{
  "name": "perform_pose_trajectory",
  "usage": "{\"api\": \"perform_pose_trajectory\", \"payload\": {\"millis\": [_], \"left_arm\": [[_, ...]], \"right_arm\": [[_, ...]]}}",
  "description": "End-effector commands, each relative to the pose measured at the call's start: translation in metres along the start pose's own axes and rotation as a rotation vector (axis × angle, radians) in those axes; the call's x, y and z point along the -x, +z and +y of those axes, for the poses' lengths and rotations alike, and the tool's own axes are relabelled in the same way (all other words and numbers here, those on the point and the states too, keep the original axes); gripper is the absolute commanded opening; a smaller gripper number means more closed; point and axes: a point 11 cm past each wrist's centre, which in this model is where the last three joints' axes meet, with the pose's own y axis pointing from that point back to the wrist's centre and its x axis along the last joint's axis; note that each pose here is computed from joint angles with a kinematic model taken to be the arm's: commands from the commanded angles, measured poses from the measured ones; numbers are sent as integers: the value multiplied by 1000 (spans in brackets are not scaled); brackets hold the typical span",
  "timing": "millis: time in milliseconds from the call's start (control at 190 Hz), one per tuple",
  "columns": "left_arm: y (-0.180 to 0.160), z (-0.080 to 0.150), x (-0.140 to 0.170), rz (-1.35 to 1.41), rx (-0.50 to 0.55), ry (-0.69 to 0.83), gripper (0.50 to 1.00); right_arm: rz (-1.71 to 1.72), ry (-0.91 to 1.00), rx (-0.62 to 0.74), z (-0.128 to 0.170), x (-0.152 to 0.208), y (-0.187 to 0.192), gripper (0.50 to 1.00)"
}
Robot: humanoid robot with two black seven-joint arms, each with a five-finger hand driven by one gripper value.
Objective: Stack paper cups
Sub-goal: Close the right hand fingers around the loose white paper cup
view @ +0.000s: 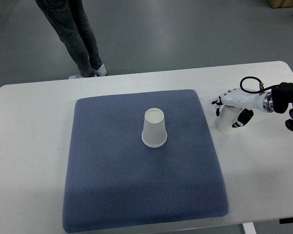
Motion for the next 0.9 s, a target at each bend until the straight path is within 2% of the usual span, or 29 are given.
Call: {"api": "perform_pose_trajectory", "payload": {"millis": [0,290,411,490,601,664,743,791,896], "left_arm": [[0,0,0,0,0,0,1000],[0,0,0,0,0,0,1000],[0,0,0,0,0,0,1000],[0,0,0,0,0,0,1000],[0,0,0,0,0,0,1000],[0,0,0,0,0,0,1000],[0,0,0,0,0,0,1000],[0,0,0,0,0,0,1000],[-1,0,0,0,-1,0,1000]], "right_arm": [[-3,0,-3,-1,2,-1,872],[-6,1,-6,-5,2,-2,829],[-9,0,-6,-5,2,-2,787],[-18,-5,-6,-5,3,-2,744],[-25,-10,-4,-4,5,-2,656],[-29,-14,-3,-4,6,-1,631],[-34,-22,-3,-4,7,-1,564],[-35,-24,-6,-5,6,-2,505],[-36,-26,-6,-5,6,-2,500]]}}
